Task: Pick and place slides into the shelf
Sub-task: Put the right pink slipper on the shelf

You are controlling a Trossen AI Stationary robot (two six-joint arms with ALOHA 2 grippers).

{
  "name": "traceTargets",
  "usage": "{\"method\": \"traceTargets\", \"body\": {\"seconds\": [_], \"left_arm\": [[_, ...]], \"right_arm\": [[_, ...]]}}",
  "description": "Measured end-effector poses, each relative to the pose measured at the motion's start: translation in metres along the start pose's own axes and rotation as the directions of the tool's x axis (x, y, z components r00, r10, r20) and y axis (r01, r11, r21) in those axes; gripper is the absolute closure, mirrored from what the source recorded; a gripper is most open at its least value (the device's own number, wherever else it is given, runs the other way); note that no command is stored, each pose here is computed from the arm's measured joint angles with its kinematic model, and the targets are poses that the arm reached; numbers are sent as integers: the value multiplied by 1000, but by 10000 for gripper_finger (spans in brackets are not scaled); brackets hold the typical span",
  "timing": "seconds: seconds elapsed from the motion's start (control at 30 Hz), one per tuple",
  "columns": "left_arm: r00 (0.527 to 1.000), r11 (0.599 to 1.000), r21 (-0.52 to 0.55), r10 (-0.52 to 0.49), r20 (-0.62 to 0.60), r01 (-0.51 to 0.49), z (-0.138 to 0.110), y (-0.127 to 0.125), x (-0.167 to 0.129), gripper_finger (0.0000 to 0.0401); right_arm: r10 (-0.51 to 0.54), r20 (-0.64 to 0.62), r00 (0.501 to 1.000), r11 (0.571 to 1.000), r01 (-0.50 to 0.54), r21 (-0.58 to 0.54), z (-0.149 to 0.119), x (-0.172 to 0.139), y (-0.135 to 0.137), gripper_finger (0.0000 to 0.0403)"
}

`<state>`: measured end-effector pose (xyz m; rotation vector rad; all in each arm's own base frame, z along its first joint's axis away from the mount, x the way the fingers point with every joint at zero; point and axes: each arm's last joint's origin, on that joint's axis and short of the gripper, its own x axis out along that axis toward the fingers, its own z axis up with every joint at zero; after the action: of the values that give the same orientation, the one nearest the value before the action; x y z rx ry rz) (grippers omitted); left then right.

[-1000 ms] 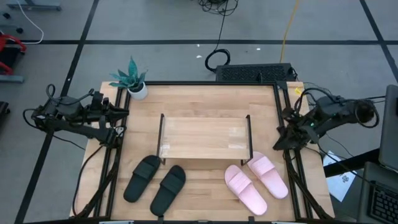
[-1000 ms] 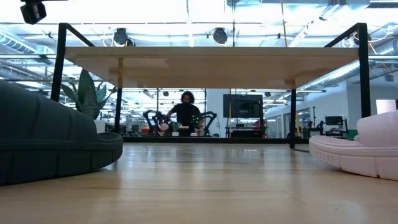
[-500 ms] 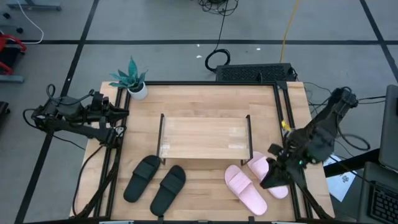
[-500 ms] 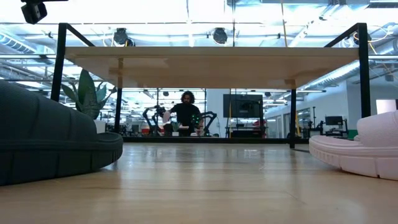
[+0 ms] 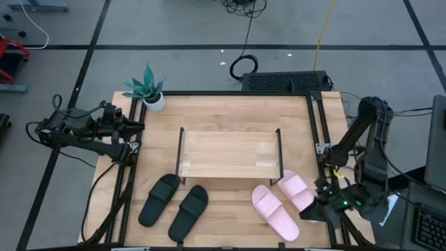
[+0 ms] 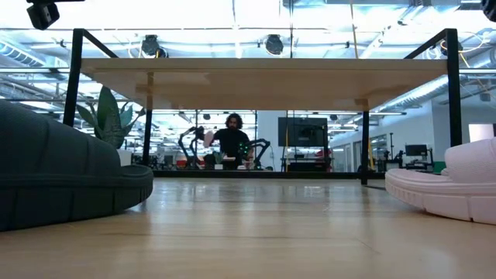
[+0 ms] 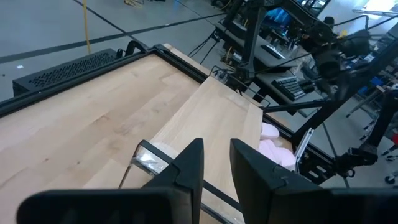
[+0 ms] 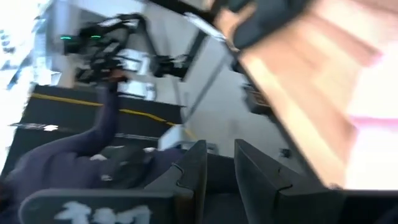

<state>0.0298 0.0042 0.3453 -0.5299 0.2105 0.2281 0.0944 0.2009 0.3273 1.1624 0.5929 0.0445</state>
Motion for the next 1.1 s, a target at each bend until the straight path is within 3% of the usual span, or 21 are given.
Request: {"method": "traceTargets", "body": {"seconds": [0.17,0.37,0.6,0.8,1.1], "left_arm": [[1000,1000,-1,-19,-13,19,0,-1,0,325],[1000,1000,-3,-19,-12,19,0,-1,0,325],[1000,1000,-3,-18,-12,18,0,-1,0,325],[1000,1000,-3,-17,-11,17,0,-1,0,325],[1000,1000,-12,-14,-8,14,0,0,0,325]], "right_arm": [[-198,-42,979,977,201,68,-8,-16,-28,330],[-446,-96,890,890,452,63,-6,-30,-53,330],[-501,-43,864,865,502,5,-2,-31,-62,330],[-505,-42,862,863,502,-61,-12,-17,-87,330],[-507,-42,861,862,507,-16,-22,2,-134,330]]}}
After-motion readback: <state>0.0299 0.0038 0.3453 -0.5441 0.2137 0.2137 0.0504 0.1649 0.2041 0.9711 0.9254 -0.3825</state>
